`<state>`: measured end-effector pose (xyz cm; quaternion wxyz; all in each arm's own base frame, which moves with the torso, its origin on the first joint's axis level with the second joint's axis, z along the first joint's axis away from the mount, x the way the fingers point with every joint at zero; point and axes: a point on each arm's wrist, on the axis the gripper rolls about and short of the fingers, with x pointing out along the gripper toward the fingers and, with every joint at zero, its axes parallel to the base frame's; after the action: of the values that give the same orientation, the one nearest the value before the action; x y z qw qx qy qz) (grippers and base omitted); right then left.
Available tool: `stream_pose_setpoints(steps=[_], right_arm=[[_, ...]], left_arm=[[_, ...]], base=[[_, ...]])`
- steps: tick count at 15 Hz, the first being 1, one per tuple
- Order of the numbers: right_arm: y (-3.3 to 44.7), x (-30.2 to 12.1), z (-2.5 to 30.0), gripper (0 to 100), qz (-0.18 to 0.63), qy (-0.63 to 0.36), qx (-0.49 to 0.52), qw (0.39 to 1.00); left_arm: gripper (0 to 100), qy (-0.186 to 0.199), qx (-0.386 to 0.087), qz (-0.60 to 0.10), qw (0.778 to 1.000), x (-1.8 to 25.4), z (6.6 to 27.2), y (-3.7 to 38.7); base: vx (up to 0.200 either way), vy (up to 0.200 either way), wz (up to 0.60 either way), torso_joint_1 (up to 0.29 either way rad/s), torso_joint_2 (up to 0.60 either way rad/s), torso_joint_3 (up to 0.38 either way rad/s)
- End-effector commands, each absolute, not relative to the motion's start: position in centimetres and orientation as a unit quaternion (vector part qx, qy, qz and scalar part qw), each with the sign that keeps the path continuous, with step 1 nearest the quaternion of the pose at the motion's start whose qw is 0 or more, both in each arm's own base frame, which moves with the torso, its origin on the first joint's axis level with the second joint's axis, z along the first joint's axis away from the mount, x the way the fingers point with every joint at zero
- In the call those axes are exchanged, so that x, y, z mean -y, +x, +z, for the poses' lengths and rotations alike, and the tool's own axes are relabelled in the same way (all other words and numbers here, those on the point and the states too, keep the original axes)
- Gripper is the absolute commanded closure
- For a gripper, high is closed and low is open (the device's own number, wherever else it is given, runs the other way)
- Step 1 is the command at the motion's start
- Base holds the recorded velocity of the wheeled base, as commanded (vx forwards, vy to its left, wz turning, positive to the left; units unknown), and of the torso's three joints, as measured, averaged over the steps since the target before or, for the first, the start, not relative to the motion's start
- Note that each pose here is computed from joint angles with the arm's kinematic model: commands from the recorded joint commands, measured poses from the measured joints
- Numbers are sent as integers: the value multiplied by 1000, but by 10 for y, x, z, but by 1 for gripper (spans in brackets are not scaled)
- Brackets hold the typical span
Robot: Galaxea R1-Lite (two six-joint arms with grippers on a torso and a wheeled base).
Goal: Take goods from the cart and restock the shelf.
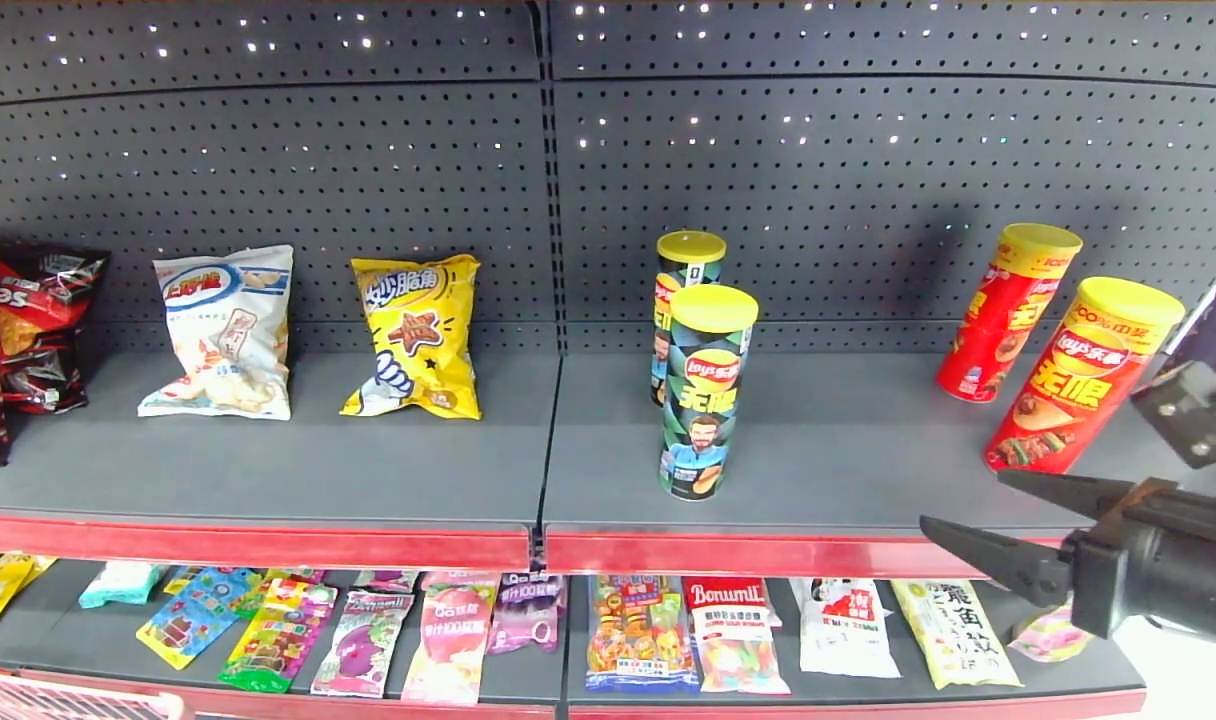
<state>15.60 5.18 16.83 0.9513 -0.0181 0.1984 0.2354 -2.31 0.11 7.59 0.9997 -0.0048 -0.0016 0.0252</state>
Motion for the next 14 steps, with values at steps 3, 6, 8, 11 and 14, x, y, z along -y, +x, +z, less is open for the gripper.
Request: stream_pose_setpoints(steps=[3,6,8,11,14], right_arm=[[206,-77,122,0,208,-23,-256,944],[215,-89,111,0,218,-24,-276,936],[226,-98,114,0,203,7,-277,939],[243,-106,113,0,176,22,-275,945],[255,-112,111,0,175,22,-275,945]], left_arm=[[0,-5,1,25,1000,-1,76,-23],[0,-5,1,25,1000,-1,76,-23],[0,-5,1,25,1000,-1,76,-23],[0,-5,1,25,1000,-1,76,-23],[0,-5,1,25,1000,-1,76,-23]], base=[[0,0,0,0,0,0],[0,0,0,0,0,0],[0,0,0,0,0,0],[0,0,0,0,0,0],[0,0,0,0,0,0]])
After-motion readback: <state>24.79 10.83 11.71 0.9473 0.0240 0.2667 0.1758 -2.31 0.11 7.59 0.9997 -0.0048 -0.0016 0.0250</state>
